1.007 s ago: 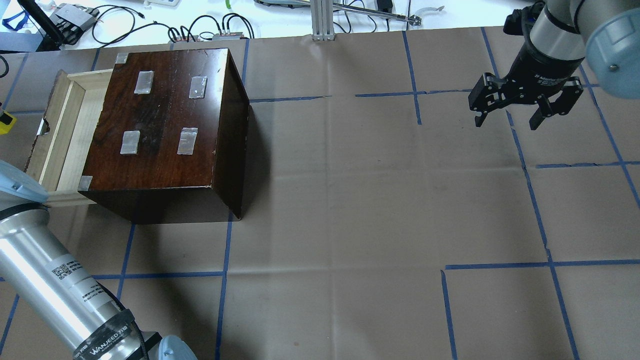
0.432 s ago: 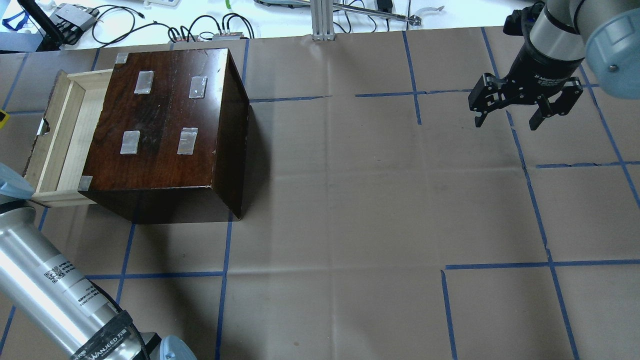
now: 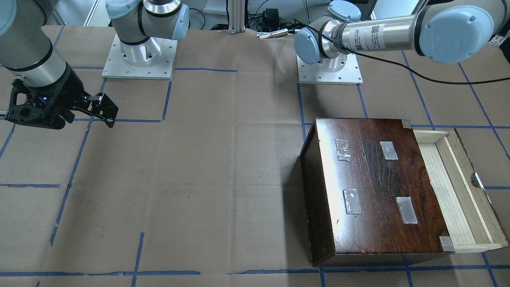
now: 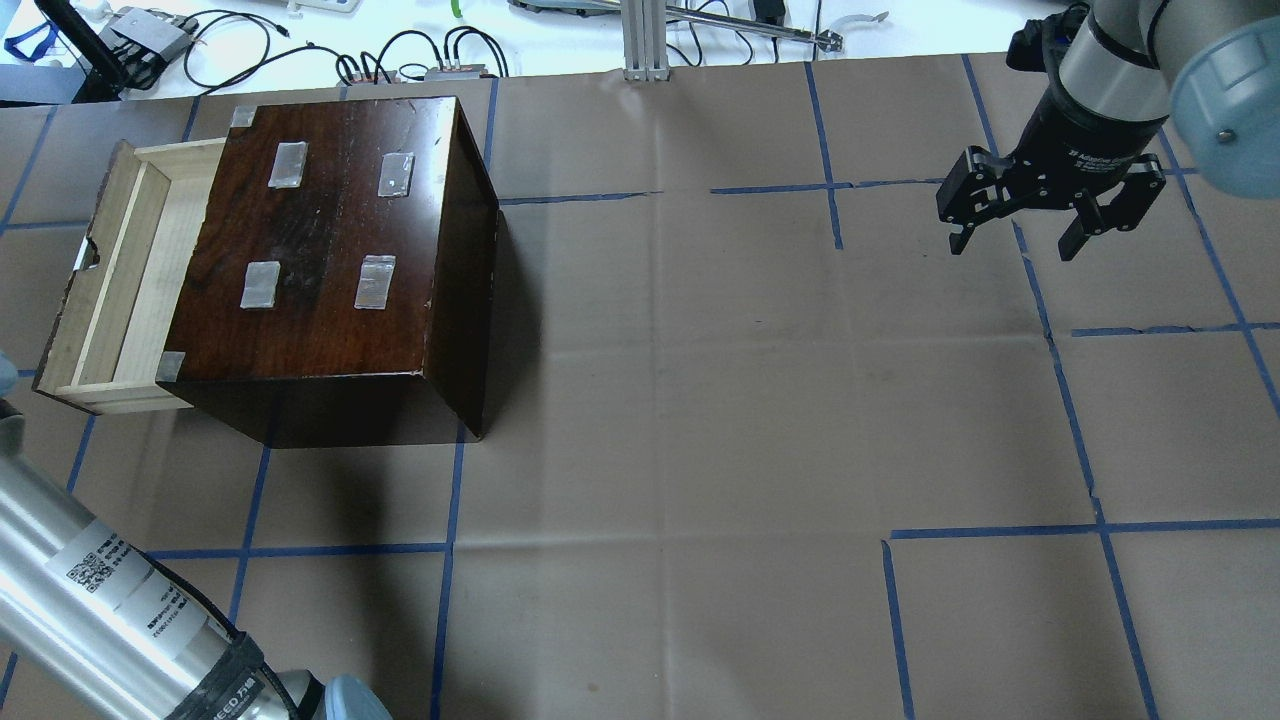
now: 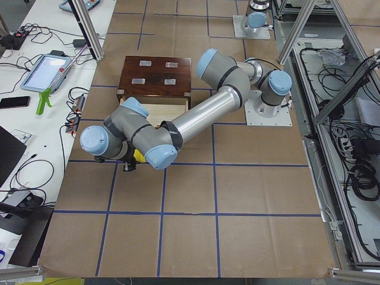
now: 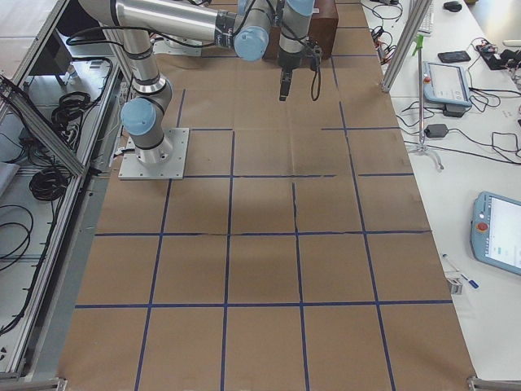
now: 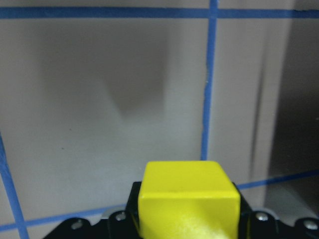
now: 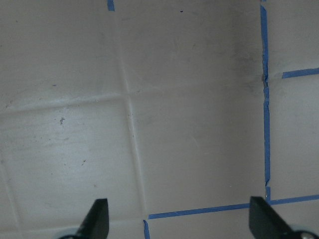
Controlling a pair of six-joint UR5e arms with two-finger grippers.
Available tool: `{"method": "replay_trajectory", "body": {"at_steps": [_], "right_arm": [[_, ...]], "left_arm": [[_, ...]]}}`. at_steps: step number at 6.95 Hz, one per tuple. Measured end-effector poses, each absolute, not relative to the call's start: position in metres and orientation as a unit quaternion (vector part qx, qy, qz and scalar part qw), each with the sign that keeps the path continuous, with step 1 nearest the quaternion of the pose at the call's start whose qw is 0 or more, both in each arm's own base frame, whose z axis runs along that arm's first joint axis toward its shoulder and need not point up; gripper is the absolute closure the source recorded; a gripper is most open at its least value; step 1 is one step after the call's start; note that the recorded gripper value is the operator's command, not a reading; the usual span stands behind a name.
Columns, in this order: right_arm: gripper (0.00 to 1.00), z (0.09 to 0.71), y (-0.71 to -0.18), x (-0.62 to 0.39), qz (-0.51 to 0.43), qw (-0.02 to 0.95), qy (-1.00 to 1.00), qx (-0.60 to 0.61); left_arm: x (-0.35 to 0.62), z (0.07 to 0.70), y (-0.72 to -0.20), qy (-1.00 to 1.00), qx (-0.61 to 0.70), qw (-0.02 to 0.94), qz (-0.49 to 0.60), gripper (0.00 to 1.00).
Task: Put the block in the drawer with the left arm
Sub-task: 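Lift the yellow cube with the left gripper and carry it over the open drawer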
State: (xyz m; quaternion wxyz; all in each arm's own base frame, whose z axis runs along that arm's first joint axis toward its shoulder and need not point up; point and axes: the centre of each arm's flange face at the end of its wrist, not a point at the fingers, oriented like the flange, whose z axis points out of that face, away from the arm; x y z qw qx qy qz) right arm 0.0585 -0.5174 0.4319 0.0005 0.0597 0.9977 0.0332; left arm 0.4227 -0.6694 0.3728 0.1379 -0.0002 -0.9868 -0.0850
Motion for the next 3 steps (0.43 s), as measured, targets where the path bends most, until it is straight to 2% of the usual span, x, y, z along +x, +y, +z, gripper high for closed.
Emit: {"method": "replay_trajectory", "body": {"at_steps": [3], "right_arm": [[0.0, 0.432, -0.517, 0.059, 0.033, 0.001, 0.998, 0.059]], "left_arm": [[0.341, 0.406, -0.645, -0.988, 0.023, 0.124, -0.087, 0.84]]}}
